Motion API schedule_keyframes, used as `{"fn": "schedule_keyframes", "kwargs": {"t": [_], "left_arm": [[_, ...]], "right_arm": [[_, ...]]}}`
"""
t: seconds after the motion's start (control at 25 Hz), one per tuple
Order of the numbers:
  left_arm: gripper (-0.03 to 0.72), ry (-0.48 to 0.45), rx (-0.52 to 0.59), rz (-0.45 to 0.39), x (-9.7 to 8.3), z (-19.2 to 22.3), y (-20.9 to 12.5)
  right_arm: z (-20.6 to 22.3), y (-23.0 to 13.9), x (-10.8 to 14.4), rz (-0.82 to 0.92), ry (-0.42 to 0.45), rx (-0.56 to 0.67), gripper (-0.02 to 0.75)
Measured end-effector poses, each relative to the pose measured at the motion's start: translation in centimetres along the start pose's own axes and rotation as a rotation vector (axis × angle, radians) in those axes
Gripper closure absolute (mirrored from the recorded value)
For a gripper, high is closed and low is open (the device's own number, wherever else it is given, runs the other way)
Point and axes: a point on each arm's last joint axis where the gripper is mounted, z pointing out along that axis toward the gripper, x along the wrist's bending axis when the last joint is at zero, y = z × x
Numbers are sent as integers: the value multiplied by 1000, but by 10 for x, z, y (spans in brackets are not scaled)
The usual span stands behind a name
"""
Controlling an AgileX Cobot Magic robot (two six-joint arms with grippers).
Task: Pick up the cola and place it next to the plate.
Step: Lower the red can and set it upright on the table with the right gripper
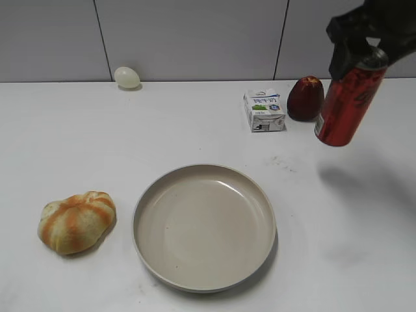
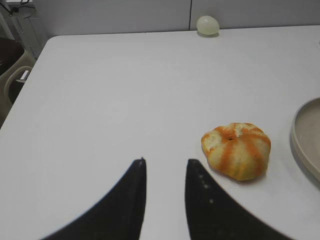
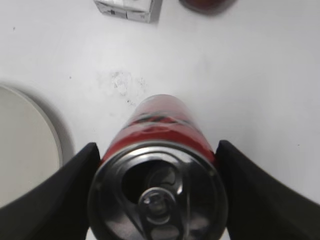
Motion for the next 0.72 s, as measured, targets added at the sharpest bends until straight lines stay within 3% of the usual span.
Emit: {"fn": "schedule_keyframes", "kwargs": {"t": [0.2,0.36,0.52,0.72], "left_arm": [[470,0,0,0,0,0,0],[470,0,0,0,0,0,0],[470,0,0,0,0,0,0],[470,0,0,0,0,0,0]], "right_arm": [[16,-57,16,-48,21,-3,200],[28,-82,39,-122,52,23,200],[32,-88,50,-149,69,16,200],[31,-73,54,-161,69,-77,200]]}}
